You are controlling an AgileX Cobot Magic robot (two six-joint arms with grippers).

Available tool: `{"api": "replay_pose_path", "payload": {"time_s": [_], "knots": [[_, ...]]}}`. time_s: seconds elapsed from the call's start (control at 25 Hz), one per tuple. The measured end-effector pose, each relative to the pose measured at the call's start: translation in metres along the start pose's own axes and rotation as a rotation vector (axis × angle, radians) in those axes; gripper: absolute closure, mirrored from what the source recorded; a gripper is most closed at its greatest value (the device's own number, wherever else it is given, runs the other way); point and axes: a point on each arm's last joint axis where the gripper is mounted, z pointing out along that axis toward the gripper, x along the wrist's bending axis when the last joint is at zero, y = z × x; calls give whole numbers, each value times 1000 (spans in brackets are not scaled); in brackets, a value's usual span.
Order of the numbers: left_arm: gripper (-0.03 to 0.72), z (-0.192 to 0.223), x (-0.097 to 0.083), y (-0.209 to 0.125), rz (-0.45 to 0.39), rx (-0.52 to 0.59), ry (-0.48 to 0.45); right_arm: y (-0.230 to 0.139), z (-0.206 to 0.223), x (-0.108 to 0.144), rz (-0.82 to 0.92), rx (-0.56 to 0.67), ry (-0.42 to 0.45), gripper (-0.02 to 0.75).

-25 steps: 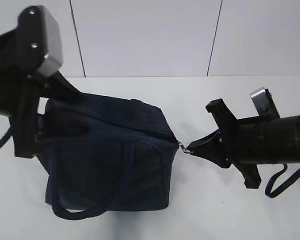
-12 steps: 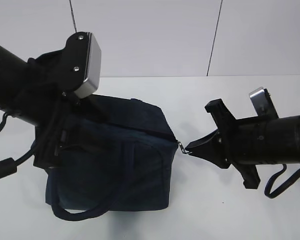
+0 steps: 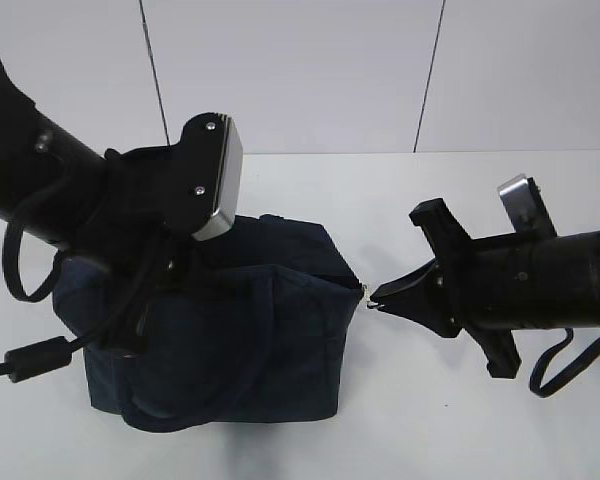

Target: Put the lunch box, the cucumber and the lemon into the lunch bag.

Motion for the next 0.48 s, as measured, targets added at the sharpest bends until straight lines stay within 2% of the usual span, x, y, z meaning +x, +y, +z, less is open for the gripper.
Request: {"api": "replay_pose_path", "payload": {"time_s": [0.12,0.48], "knots": [[688,0,1,-1,17,10,10,0,0,0,0,-2,-1,730],[692,-5,0,0,46,16,20,5,0,-4,0,-54,-40,730]]}}
